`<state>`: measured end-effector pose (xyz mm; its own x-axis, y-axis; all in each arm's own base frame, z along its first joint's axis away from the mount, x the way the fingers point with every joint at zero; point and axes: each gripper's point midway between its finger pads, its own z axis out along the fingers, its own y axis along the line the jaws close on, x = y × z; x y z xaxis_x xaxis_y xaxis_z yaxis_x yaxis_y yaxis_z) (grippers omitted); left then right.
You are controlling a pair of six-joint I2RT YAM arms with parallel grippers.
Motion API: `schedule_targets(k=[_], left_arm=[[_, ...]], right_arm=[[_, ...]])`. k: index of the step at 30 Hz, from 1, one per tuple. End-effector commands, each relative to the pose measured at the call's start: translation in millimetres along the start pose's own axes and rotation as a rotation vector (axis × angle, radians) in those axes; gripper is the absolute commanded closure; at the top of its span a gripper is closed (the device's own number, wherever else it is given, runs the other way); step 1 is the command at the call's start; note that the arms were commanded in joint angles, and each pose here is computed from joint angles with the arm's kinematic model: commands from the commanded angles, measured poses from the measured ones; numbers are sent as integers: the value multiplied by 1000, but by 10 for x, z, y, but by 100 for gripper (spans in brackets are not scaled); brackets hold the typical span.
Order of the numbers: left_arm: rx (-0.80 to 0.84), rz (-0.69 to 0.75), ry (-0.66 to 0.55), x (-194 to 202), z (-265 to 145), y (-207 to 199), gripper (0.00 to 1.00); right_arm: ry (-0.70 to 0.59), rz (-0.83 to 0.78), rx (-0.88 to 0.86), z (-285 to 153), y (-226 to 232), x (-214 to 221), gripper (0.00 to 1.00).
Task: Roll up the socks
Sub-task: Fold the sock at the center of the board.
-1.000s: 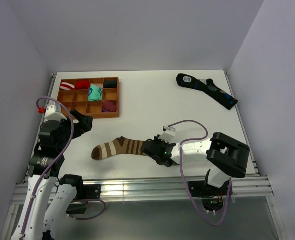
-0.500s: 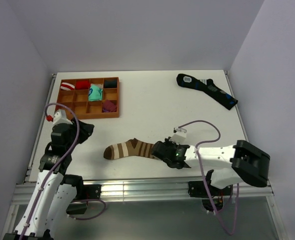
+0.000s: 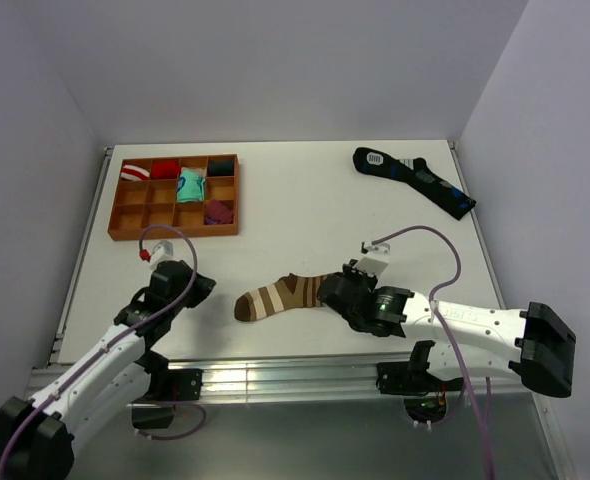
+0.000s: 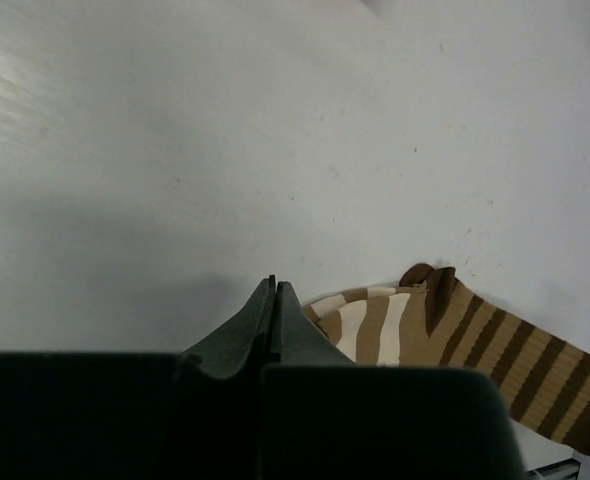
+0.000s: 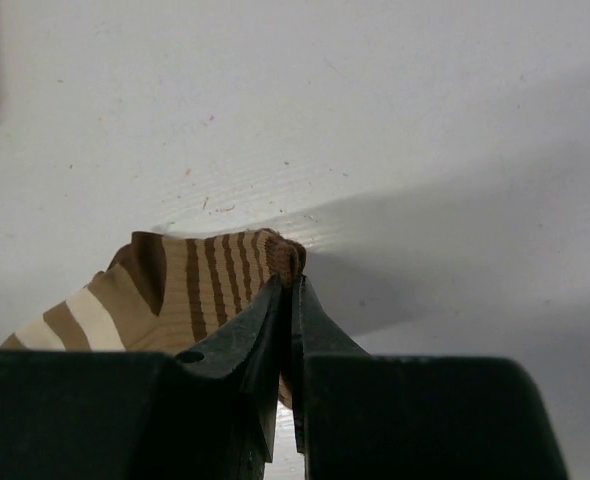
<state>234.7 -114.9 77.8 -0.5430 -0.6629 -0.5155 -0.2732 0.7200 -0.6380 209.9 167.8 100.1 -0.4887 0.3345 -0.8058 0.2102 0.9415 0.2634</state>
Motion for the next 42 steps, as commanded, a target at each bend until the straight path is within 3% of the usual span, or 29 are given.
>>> schedule_targets(k=[1, 17, 30, 42], left_arm=[[20, -42, -58, -25, 129, -138, 100], [-4, 2, 39, 608, 216, -30, 100], [-5, 28, 104, 944, 245, -51, 100], [-6, 30, 94, 933, 195, -41, 100]], right_arm=[[-97, -15, -25, -68, 152, -363, 93], [-69, -41, -226, -270, 992, -440, 98], [-2, -91, -364, -337, 1708, -27, 98], [93, -138, -434, -259, 2089, 501, 99]])
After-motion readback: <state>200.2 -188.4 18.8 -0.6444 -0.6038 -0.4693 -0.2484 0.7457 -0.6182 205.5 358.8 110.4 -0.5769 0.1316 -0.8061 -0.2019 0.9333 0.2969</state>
